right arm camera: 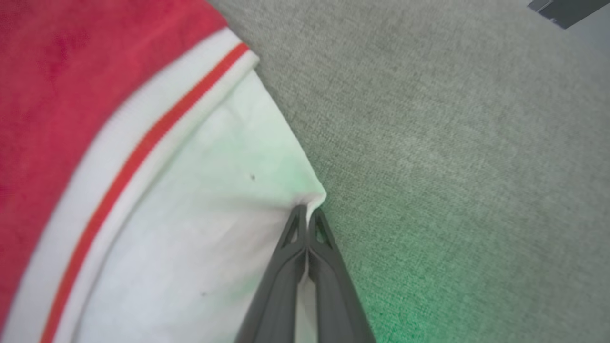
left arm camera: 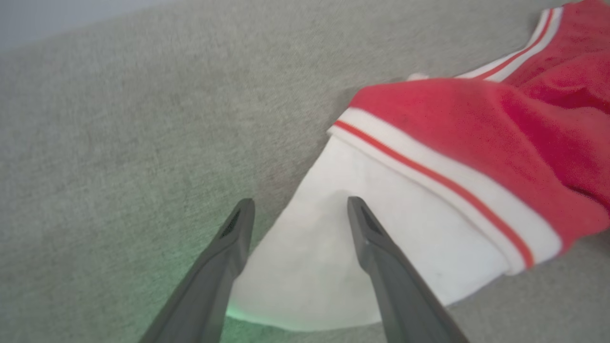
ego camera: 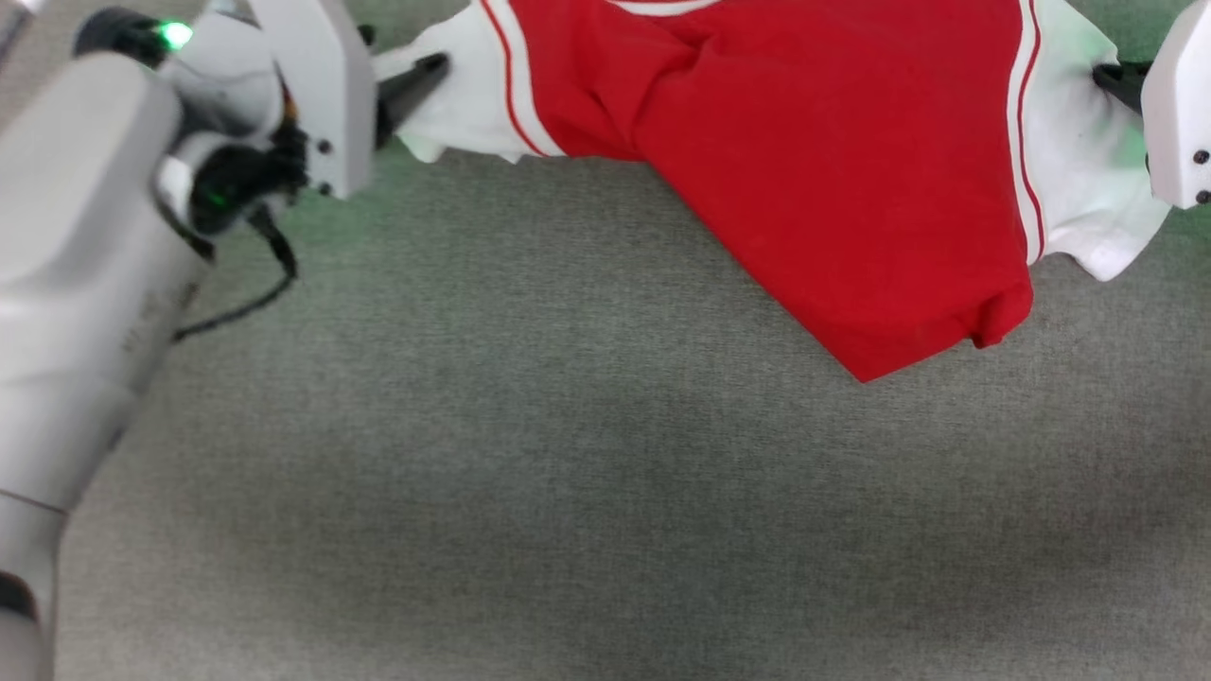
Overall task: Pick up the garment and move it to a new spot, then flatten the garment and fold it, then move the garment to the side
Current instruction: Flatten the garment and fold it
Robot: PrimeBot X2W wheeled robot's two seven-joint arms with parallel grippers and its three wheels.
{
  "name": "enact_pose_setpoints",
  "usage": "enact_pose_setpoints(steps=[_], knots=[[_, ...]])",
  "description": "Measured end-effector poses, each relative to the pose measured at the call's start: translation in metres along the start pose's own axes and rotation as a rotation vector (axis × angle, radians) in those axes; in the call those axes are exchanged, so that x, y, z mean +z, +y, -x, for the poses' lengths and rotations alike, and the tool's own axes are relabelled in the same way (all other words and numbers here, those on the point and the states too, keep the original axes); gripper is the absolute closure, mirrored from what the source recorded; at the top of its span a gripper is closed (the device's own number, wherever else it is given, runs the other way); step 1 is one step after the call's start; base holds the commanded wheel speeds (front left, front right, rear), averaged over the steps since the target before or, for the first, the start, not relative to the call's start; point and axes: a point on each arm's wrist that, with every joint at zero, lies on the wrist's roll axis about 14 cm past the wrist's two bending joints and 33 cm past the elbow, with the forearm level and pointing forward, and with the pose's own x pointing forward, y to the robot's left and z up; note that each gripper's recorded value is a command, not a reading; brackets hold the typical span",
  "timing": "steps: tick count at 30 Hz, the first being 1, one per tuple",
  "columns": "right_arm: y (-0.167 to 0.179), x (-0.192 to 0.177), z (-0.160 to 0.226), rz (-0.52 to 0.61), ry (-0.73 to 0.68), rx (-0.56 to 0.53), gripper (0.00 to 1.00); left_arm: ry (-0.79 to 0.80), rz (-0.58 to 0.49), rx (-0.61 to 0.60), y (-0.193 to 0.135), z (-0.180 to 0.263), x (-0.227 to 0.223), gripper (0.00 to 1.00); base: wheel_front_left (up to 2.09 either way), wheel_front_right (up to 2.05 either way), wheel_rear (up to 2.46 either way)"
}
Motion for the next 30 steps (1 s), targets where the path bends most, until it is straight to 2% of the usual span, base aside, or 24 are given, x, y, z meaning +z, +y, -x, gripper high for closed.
enact_pose_setpoints(steps=[5,8,14,15,16,17,22,30], knots=[[-0.003,-0.003,-0.005,0.000,0.000,0.001,1.00,0.180,0.052,-0.017,0.005,-0.012,-0.022,0.00,0.00,0.00,0.00],[-0.004,-0.005,-0.006,-0.001,0.000,0.002,1.00,0.245,0.100,-0.039,0.003,-0.014,-0.029,0.00,0.00,0.00,0.00],[-0.002,-0.005,-0.007,0.002,0.001,0.003,1.00,0.333,0.122,-0.069,-0.002,-0.008,-0.036,0.00,0.00,0.00,0.00],[-0.002,-0.004,-0.007,0.002,0.000,0.001,1.00,0.339,0.126,-0.074,-0.003,-0.007,-0.036,0.17,0.00,0.00,0.00],[-0.001,-0.004,-0.007,0.005,0.001,0.002,1.00,0.345,0.122,-0.077,-0.004,-0.006,-0.037,0.54,0.00,0.00,0.00],[-0.001,-0.004,-0.006,0.007,-0.002,0.000,1.00,0.347,0.113,-0.078,-0.004,-0.006,-0.037,1.00,0.00,0.00,0.00],[-0.003,0.001,-0.003,0.010,-0.041,-0.008,1.00,0.334,0.117,-0.101,-0.011,-0.003,-0.036,1.00,0.00,0.00,0.00],[-0.018,0.034,0.020,-0.046,-0.255,-0.062,1.00,0.038,0.089,-0.081,-0.015,0.001,0.011,1.00,0.00,0.00,0.00]])
